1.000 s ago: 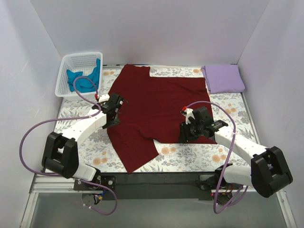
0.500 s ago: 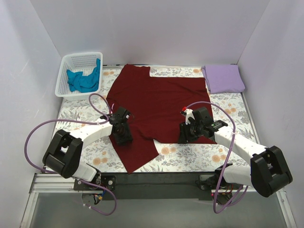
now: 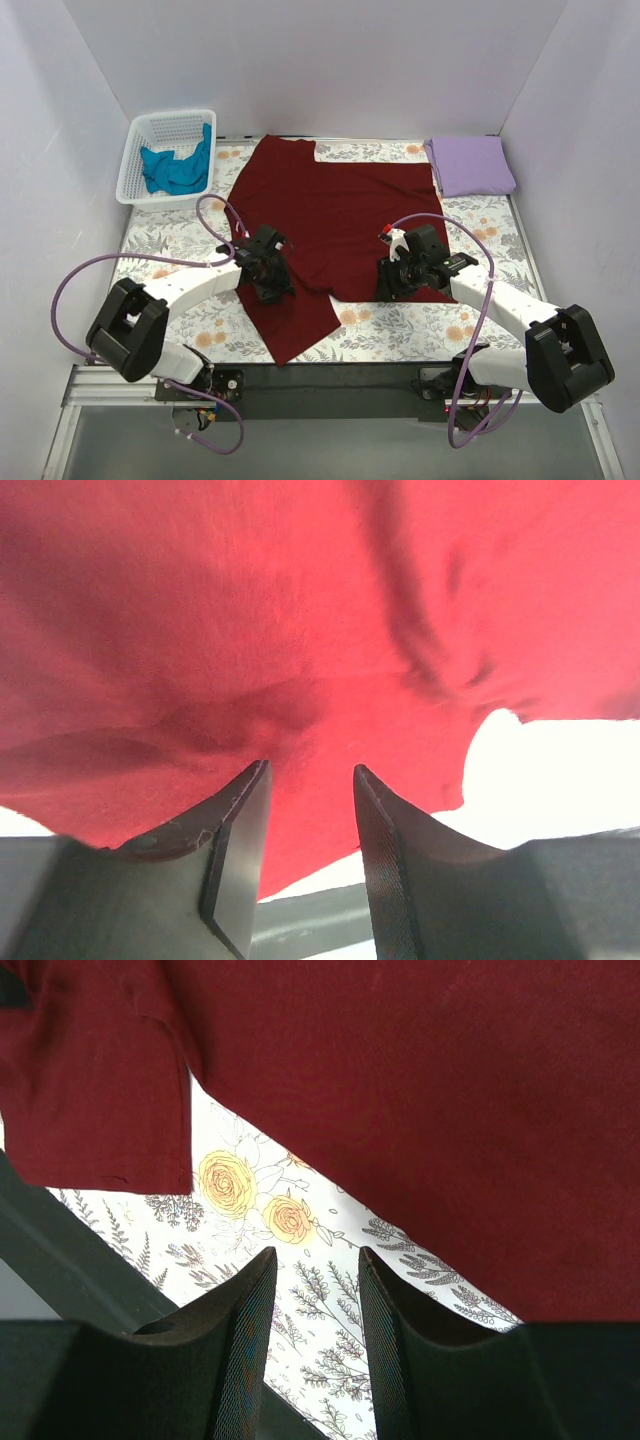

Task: Fold and stack the t-shirts
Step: Flatten the tshirt out

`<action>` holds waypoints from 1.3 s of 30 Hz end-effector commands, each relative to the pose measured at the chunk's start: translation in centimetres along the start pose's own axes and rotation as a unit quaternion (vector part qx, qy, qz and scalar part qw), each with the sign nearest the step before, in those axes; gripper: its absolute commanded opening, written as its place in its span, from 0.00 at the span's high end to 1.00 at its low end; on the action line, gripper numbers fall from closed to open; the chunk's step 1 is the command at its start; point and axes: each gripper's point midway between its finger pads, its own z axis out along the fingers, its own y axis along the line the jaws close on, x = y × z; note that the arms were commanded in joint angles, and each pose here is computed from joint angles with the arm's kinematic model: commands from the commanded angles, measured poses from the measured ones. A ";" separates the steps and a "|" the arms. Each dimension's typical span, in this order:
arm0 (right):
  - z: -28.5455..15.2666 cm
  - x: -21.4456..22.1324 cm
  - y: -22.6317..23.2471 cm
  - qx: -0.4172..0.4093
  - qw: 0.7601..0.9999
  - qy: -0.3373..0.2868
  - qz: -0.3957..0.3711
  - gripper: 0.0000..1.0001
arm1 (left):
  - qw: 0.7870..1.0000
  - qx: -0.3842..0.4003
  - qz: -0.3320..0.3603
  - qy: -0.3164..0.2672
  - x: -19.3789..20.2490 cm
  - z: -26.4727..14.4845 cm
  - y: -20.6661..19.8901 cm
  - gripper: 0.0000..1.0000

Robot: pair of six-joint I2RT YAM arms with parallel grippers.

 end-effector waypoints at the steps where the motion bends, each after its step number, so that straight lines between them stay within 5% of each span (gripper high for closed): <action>1: 0.1 0.0 0.2 -0.010 1.000 -0.004 0.003 0.55 | 0.991 -0.016 -0.021 -0.130 -5.9 -3.7 0.1 0.62; 3: 0.2 0.2 0.1 -0.009 1.000 -0.001 0.003 0.55 | 0.975 -0.039 -0.051 -0.212 -11.8 -6.0 3.8 0.62; 6: 0.3 0.1 0.3 -0.012 1.000 -0.001 0.002 0.55 | 0.967 -0.055 -0.057 -0.242 -14.4 -6.7 5.8 0.66; 18: 2.6 -8.0 2.0 -0.046 0.997 -0.048 -0.027 0.58 | 0.949 -0.071 -0.112 -0.285 -23.6 -5.5 9.5 0.78; 28: 5.2 -8.7 1.4 -0.053 0.998 -0.026 -0.026 0.59 | 0.964 -0.073 -0.098 -0.235 -24.3 -1.1 9.5 0.90; 39: 5.8 -6.9 0.8 -0.053 0.998 -0.007 -0.018 0.60 | 0.955 -0.049 -0.095 -0.275 -25.2 -4.2 8.1 0.89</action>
